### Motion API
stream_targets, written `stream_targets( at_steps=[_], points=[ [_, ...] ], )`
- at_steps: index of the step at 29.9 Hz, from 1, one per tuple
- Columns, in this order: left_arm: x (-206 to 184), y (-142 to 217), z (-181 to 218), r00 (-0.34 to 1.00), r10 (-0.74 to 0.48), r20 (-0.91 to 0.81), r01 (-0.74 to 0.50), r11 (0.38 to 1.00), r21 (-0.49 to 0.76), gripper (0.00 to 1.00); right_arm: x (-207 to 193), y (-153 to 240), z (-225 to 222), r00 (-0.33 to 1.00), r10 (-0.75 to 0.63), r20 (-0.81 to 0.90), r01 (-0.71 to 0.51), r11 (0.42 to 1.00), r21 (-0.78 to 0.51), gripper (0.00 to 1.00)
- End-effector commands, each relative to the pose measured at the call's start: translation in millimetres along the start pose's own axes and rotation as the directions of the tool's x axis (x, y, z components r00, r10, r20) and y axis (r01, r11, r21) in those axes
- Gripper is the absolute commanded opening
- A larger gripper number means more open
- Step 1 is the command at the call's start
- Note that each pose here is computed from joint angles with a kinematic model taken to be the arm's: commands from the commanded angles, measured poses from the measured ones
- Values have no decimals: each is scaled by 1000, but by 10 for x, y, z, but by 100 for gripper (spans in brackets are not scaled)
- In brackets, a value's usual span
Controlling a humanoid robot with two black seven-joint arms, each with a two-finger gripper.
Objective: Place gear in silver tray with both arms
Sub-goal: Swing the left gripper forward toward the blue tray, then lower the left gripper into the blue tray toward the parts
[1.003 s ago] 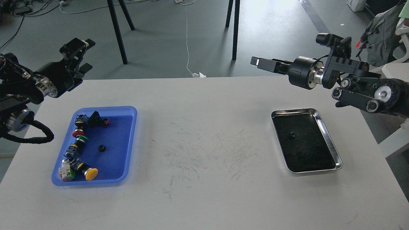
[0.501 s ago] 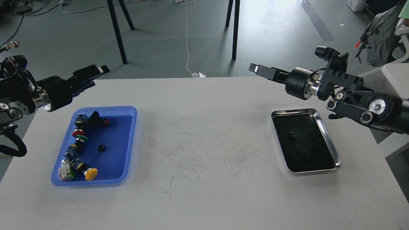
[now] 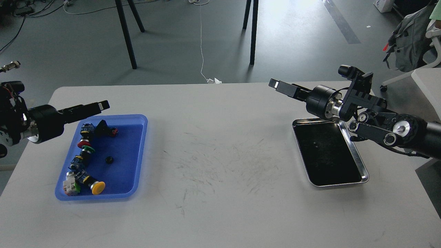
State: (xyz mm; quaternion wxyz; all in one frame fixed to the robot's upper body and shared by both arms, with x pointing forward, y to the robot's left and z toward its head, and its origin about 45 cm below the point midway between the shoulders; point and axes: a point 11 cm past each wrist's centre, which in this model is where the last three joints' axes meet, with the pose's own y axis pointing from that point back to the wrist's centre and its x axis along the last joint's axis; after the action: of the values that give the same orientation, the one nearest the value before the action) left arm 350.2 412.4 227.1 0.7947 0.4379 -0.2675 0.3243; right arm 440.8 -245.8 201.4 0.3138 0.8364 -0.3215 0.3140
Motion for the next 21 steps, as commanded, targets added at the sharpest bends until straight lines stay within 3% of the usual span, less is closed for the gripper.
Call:
stream_targets(
  at_steps=[1, 7, 12, 21],
  points=[
    [-37, 26, -52, 1000, -18, 23, 18, 1000, 14, 98, -24, 4, 15, 1000, 5, 13, -5, 1000, -1, 94],
    [-12, 34, -71, 999, -22, 25, 21, 1000, 21, 98, -30, 6, 19, 1000, 6, 14, -6, 1000, -1, 94],
    [91, 38, -87, 998, 46, 34, -47, 999, 25, 98, -44, 7, 22, 1000, 2, 16, -2, 1000, -1, 94],
    [-78, 151, -316, 998, -23, 62, 17, 995, 97, 98, -85, 1, 25, 1000, 2, 18, -2, 1000, 0, 94]
  ],
)
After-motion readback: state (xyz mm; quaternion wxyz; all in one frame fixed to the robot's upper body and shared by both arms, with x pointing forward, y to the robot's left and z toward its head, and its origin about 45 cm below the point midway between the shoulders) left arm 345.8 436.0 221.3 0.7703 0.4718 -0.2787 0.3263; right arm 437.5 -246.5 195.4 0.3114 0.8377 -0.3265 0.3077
